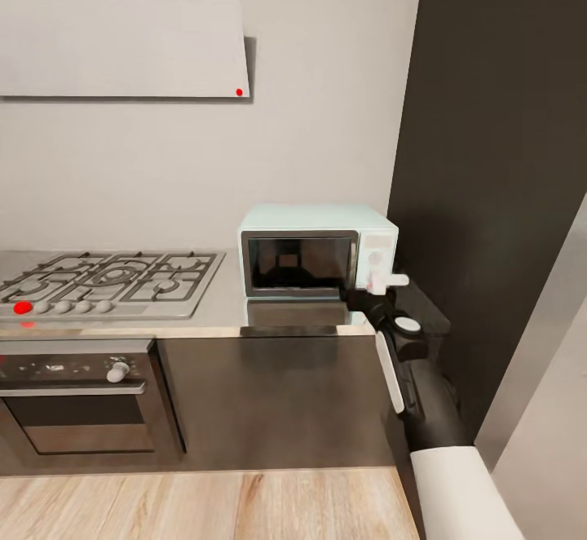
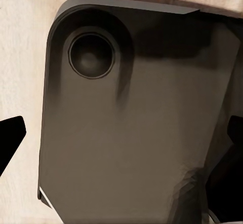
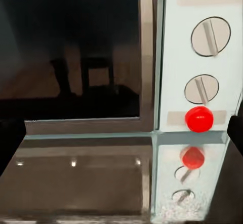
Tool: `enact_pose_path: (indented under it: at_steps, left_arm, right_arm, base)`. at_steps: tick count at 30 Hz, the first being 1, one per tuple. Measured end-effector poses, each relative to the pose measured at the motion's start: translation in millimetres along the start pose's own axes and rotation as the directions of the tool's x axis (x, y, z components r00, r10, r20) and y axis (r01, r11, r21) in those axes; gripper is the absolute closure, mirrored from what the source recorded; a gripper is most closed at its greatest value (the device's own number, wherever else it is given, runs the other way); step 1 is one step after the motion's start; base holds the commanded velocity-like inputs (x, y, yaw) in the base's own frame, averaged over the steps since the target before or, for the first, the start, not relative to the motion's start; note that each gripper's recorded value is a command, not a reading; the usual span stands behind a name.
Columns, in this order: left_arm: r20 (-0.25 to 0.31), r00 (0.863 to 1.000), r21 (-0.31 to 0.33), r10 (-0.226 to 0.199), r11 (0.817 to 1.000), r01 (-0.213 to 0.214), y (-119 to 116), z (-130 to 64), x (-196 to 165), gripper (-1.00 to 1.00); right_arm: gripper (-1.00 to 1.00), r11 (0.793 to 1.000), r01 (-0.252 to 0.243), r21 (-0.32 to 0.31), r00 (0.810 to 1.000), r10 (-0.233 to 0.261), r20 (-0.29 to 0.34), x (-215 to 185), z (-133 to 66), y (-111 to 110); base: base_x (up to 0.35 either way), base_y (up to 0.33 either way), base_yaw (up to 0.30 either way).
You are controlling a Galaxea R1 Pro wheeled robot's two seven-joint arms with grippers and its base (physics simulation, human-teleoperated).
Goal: In the kitchen, take the popcorn bag from the countertop, put it into the microwave, and heat it until the popcorn is cooked so the cooked popcorn ends up inside the bag.
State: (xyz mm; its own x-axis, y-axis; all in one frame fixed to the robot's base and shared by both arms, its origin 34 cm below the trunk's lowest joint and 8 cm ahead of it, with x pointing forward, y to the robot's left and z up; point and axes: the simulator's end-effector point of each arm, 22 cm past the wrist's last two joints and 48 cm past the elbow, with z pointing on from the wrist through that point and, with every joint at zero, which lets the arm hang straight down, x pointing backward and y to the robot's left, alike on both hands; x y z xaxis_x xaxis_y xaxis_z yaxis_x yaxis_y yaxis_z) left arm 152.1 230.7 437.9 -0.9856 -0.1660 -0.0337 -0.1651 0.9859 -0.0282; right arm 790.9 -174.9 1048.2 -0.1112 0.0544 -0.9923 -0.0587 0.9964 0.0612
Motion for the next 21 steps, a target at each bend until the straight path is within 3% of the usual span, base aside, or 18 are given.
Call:
enact_pose_path:
  at_steps: [21]
  left_arm:
    - [0.000, 1.000, 0.001, 0.000, 1.000, 0.000, 0, 0.0, 0, -1.00]
  right_arm:
    - [-1.00, 0.999, 0.024, 0.029, 1.000, -0.024, -0.003, 6, -1.1, -17]
  base:
    - [0.022, -0.010, 0.000]
